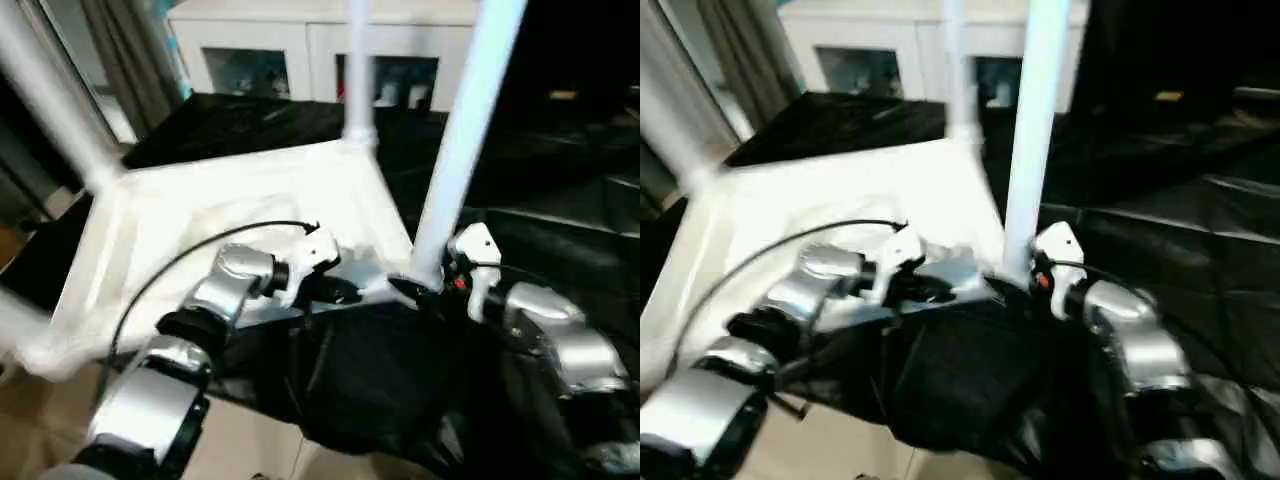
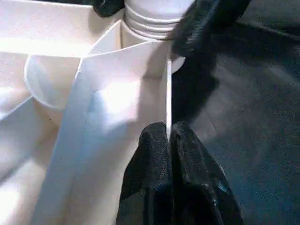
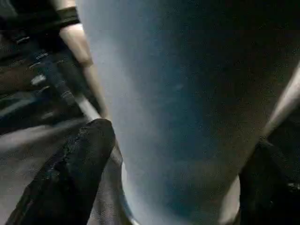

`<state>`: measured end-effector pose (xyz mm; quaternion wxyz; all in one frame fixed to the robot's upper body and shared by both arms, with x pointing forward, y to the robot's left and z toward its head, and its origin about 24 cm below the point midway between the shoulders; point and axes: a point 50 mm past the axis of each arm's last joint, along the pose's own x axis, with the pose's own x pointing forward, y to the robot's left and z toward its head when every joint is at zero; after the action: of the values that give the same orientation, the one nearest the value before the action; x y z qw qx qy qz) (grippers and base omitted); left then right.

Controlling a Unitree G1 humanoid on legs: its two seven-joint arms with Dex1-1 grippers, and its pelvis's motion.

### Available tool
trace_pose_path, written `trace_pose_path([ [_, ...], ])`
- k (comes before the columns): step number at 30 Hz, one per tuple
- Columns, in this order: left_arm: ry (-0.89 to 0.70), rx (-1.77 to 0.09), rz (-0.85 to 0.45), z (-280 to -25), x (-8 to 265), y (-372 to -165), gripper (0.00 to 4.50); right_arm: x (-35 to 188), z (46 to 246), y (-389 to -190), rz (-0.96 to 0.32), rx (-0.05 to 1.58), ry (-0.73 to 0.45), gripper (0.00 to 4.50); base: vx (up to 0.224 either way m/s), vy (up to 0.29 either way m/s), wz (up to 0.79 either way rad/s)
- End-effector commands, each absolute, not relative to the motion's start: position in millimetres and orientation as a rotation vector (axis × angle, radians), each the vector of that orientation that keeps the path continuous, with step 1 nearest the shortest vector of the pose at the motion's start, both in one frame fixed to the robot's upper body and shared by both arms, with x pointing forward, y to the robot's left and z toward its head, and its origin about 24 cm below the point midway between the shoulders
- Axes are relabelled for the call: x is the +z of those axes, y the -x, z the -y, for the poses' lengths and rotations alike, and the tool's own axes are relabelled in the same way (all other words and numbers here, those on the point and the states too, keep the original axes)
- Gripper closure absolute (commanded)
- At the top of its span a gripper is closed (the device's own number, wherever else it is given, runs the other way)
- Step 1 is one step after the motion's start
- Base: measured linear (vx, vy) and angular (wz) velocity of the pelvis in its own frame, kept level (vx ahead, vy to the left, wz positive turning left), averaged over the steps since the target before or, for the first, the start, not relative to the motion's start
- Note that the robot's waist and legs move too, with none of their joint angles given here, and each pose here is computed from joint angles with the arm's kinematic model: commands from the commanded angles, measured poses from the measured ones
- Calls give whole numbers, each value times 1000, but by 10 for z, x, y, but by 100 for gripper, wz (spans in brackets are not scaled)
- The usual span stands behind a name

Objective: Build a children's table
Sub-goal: Rotate leg to tighten

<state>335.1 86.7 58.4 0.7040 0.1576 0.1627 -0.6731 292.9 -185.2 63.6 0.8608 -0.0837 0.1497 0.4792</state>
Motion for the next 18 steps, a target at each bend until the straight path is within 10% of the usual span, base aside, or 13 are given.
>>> trace_pose_path([
  [1,-351,-1617,-369,-828,606,-3282,450,547,1736,-2809,-383,1158,188,72,0,0,0],
  [18,-310,-1548,-336,-849,606,-3294,450,456,1648,-2841,-387,1061,132,175,0,0,0],
])
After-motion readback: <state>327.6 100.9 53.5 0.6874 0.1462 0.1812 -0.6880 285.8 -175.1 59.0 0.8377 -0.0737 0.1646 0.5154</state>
